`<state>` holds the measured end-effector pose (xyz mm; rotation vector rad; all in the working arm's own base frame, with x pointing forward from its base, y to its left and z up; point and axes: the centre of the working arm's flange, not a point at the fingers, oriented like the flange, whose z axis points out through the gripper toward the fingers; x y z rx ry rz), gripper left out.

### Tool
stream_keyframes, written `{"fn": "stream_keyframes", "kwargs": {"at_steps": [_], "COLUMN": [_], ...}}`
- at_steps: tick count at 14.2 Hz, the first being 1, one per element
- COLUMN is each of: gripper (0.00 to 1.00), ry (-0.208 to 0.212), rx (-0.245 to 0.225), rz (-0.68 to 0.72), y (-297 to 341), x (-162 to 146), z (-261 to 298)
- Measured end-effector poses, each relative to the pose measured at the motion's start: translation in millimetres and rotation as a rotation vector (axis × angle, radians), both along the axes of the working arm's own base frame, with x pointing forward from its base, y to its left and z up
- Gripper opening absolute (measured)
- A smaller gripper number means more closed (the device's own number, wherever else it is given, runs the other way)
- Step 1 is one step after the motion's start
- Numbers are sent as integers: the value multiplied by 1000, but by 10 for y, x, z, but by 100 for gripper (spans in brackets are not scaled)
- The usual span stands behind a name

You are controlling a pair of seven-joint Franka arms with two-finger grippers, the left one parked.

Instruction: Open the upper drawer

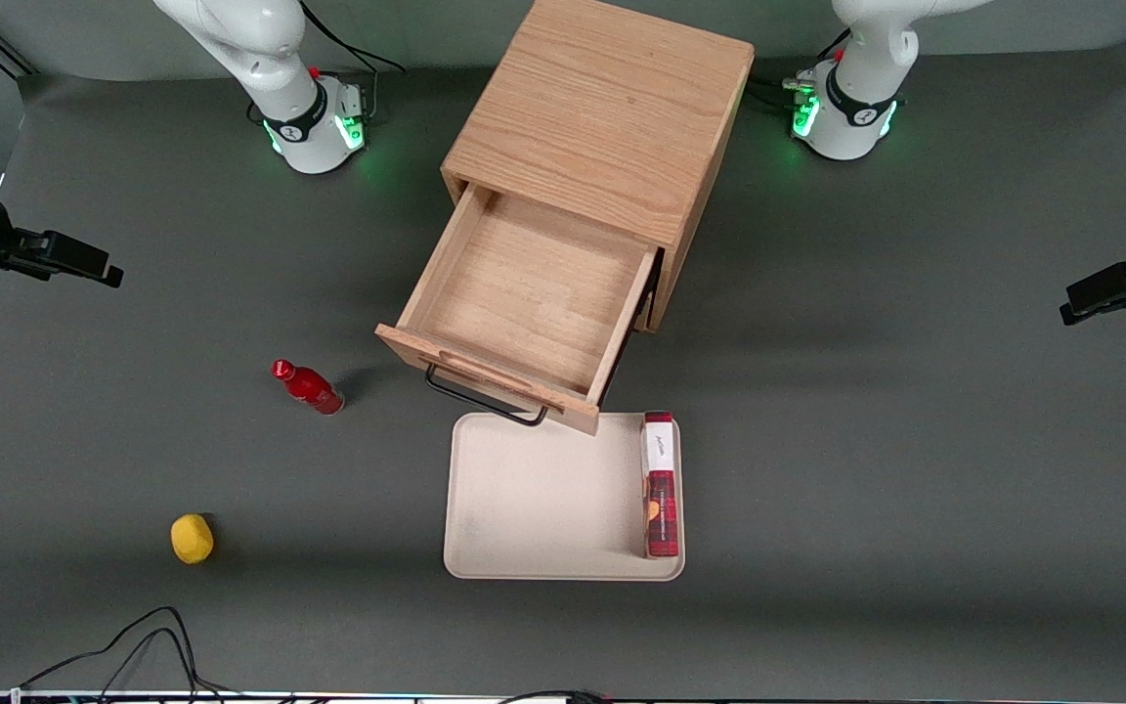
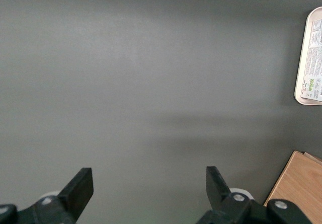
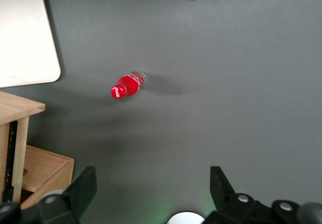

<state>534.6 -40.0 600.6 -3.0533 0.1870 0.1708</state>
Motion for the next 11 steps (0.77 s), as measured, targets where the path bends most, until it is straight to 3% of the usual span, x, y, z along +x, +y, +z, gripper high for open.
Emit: {"fn": "stream_keyframes", "kwargs": {"at_steps": [6,11], "gripper": [100,100], "ry": [6,5], "rx": [13,-11], "rz": [78,104], "y": [164,279], "x": [-15,147], "z": [80,54]}}
